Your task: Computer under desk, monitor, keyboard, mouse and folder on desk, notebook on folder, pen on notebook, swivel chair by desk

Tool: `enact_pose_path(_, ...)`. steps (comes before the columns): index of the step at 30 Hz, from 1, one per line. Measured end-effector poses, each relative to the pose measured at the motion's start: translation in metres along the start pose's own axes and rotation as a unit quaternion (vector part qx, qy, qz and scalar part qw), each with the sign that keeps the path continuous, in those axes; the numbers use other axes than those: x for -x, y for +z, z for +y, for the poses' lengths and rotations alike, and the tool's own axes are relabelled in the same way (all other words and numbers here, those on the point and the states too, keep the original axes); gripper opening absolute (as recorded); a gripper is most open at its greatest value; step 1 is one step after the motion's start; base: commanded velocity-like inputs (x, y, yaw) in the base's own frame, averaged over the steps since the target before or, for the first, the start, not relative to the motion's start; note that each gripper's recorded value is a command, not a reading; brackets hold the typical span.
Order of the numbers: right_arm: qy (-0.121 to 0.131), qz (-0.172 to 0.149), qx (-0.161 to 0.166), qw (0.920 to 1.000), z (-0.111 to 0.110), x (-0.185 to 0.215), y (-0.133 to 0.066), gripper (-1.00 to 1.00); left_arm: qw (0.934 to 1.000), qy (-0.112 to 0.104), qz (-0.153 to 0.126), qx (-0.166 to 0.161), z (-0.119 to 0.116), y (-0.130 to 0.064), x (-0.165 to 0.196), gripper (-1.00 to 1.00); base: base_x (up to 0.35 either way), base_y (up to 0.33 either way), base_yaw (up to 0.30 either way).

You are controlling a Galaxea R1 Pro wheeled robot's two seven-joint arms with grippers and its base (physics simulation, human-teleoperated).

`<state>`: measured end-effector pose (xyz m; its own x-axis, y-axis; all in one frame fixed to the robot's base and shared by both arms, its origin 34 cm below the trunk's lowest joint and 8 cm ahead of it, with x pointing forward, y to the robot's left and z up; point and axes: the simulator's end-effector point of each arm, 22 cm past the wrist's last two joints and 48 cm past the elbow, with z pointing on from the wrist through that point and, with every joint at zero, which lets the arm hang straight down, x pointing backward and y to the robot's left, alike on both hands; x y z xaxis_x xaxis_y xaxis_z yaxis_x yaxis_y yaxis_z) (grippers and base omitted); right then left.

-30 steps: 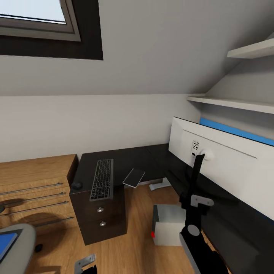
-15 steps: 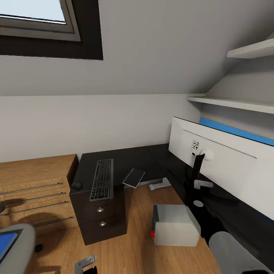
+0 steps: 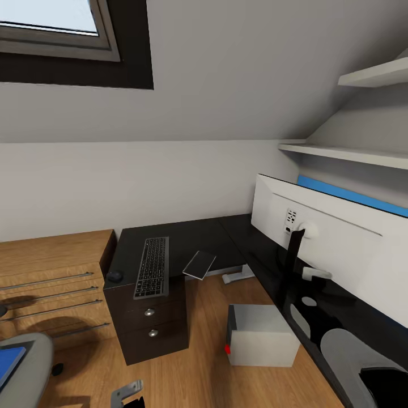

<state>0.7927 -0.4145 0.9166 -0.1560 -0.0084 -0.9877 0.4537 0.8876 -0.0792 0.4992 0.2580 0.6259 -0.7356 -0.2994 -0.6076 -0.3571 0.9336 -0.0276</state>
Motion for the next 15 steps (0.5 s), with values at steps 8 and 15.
enact_pose_path(8, 0.008, -0.005, 0.023, 0.9997, 0.014, -0.01, -0.007, 1.0, 0.9998, 0.009, 0.015, 0.011, 0.011, 0.002, -0.017, 1.0, 0.029, 0.0, 0.0)
enact_pose_path(15, 0.015, -0.026, 0.027, 0.9992, 0.016, -0.004, -0.008, 1.0, 0.9999, 0.0, -0.01, 0.013, 0.012, 0.002, -0.007, 1.0, 0.096, 0.0, 0.0)
